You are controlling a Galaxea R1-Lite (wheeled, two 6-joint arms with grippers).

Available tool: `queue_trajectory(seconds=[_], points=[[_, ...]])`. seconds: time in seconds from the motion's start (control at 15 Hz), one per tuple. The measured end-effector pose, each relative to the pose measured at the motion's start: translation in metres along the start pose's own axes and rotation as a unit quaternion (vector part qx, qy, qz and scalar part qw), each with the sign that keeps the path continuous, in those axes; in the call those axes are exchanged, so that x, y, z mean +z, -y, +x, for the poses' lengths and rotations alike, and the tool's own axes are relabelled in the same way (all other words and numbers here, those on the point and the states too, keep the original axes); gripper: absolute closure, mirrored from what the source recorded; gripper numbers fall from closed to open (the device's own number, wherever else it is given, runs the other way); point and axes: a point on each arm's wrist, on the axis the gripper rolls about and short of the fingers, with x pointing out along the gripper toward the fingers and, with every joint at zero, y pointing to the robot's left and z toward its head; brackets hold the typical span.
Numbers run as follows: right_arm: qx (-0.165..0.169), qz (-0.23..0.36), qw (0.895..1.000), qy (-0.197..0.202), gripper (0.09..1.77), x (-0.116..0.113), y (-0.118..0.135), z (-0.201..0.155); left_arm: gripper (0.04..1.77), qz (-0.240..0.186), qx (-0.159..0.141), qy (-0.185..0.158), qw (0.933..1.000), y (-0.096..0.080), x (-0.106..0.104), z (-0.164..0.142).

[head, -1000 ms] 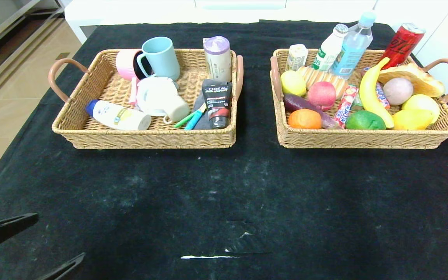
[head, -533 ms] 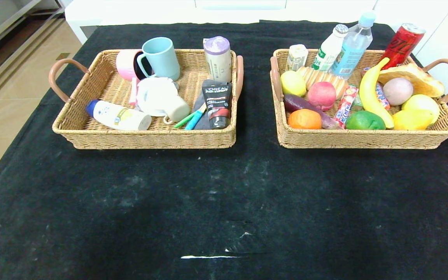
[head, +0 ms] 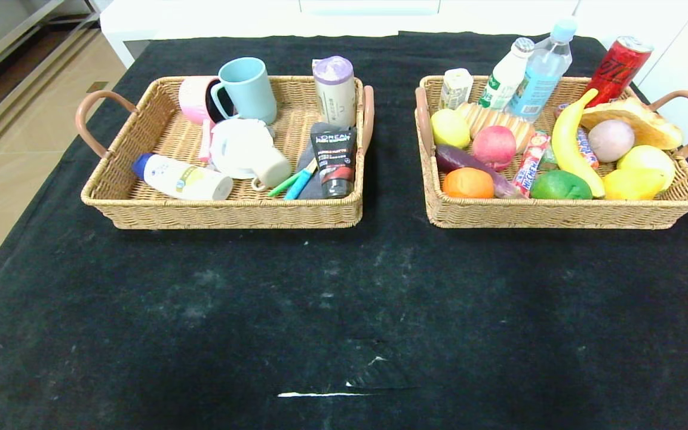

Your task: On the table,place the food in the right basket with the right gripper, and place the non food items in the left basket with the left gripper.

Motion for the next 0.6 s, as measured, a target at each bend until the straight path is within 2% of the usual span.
queue_trajectory(seconds=[0.13,0.33,0.6], points=[[0.010,-0.013,1.000,0.002,0.16,-0.003,-0.008,-0.003,0.09,0.000,0.001,-0.002,1.0000,0.002,-0.006,-0.004],[0.017,-0.013,1.000,0.000,0.16,-0.021,-0.014,-0.006,0.09,-0.004,-0.003,-0.010,0.9999,0.005,-0.023,-0.008],[0.067,-0.003,0.997,0.024,0.16,-0.052,-0.016,-0.014,0.09,-0.007,-0.007,-0.001,1.0000,0.009,-0.054,-0.010]])
